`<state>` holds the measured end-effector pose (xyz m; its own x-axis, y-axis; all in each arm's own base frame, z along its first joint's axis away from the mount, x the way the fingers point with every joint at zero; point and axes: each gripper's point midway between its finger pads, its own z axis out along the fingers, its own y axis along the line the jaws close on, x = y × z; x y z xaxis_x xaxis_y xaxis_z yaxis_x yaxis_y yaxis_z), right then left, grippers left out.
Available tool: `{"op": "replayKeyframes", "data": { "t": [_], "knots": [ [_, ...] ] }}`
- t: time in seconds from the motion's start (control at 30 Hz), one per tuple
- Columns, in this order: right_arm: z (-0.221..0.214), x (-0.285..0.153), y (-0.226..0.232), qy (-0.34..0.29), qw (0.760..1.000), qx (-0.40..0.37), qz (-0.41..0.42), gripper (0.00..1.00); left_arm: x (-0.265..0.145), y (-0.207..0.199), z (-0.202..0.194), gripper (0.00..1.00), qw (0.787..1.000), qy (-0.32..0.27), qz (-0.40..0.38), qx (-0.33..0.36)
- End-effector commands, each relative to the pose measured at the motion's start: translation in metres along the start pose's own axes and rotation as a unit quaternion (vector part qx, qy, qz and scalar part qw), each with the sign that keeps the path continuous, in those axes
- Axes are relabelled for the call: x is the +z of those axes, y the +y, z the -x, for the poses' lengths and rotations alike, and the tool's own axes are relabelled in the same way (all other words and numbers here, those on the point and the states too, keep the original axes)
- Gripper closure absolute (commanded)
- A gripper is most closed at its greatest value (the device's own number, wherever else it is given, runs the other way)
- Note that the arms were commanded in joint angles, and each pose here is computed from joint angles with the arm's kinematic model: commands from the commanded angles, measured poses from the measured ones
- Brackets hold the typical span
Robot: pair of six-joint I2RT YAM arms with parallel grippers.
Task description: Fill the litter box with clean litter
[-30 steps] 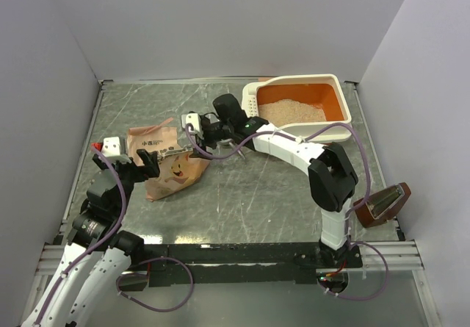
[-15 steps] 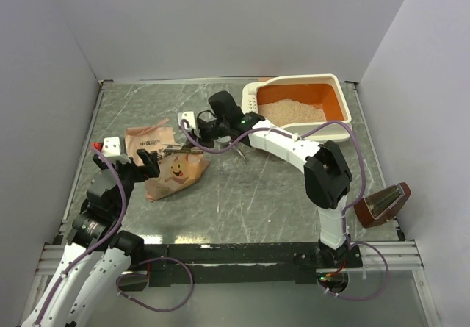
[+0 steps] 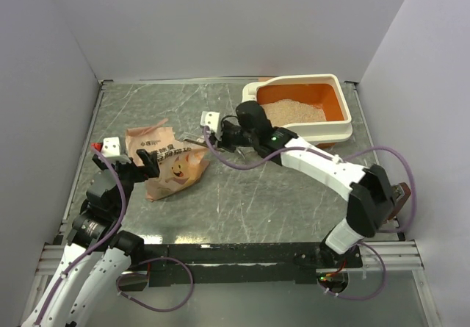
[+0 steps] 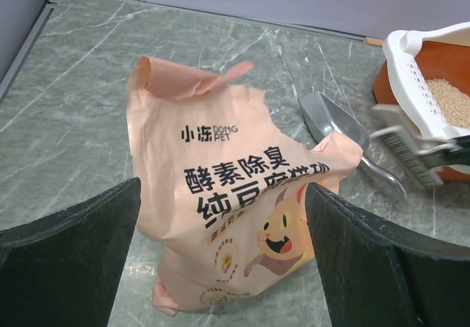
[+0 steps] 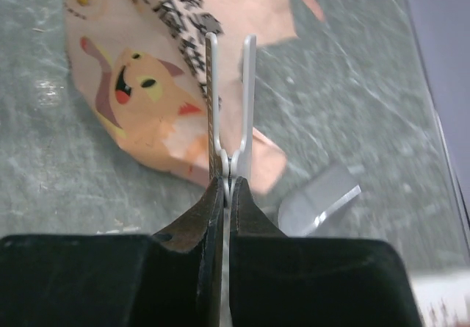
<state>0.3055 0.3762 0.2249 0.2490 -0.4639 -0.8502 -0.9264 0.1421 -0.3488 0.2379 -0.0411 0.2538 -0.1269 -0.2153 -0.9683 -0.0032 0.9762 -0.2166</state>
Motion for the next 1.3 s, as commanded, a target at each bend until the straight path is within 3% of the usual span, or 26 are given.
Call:
{"op": "replayKeyframes", "data": {
  "t": [0.0,0.2,0.33,0.47,0.57,0.87,1.13,1.17,1.2,1.27],
  "knots": [
    [-0.001,-0.042,-0.022,0.048,0.992,0.066,-0.1,1.0,-0.004,-0.003,0.018,0.03,1.0,-0.028,-0.005,-0.011],
    [-0.047,-0.085,-0.029,0.158,0.951,0.168,-0.204,1.0,-0.003,-0.004,0.018,0.03,1.0,-0.022,-0.006,-0.015],
    [-0.089,-0.117,-0.031,0.206,0.899,0.266,-0.281,1.0,-0.003,-0.005,0.017,0.03,1.0,-0.021,-0.008,-0.016],
    [-0.136,-0.136,-0.006,0.275,0.826,0.397,-0.292,1.0,-0.003,-0.004,0.017,0.03,1.0,-0.02,-0.005,-0.017],
    [-0.163,-0.141,0.016,0.299,0.796,0.438,-0.292,1.0,-0.002,-0.003,0.016,0.03,1.0,-0.019,0.0,-0.017],
    [-0.218,-0.163,0.066,0.359,0.729,0.491,-0.314,1.0,-0.001,-0.002,0.016,0.03,1.0,-0.017,0.003,-0.019],
    [-0.239,-0.172,0.093,0.375,0.715,0.503,-0.309,1.0,0.0,-0.002,0.014,0.03,1.0,-0.013,0.005,-0.017],
    [-0.239,-0.172,0.094,0.374,0.714,0.506,-0.307,0.98,0.001,-0.002,0.013,0.03,1.0,-0.01,0.005,-0.015],
    [-0.242,-0.172,0.097,0.376,0.712,0.509,-0.304,0.77,0.001,-0.003,0.012,0.03,1.0,-0.008,0.002,-0.015],
    [-0.242,-0.171,0.097,0.373,0.714,0.509,-0.303,0.64,0.002,-0.003,0.012,0.03,1.0,-0.008,0.003,-0.014]
  ]
}}
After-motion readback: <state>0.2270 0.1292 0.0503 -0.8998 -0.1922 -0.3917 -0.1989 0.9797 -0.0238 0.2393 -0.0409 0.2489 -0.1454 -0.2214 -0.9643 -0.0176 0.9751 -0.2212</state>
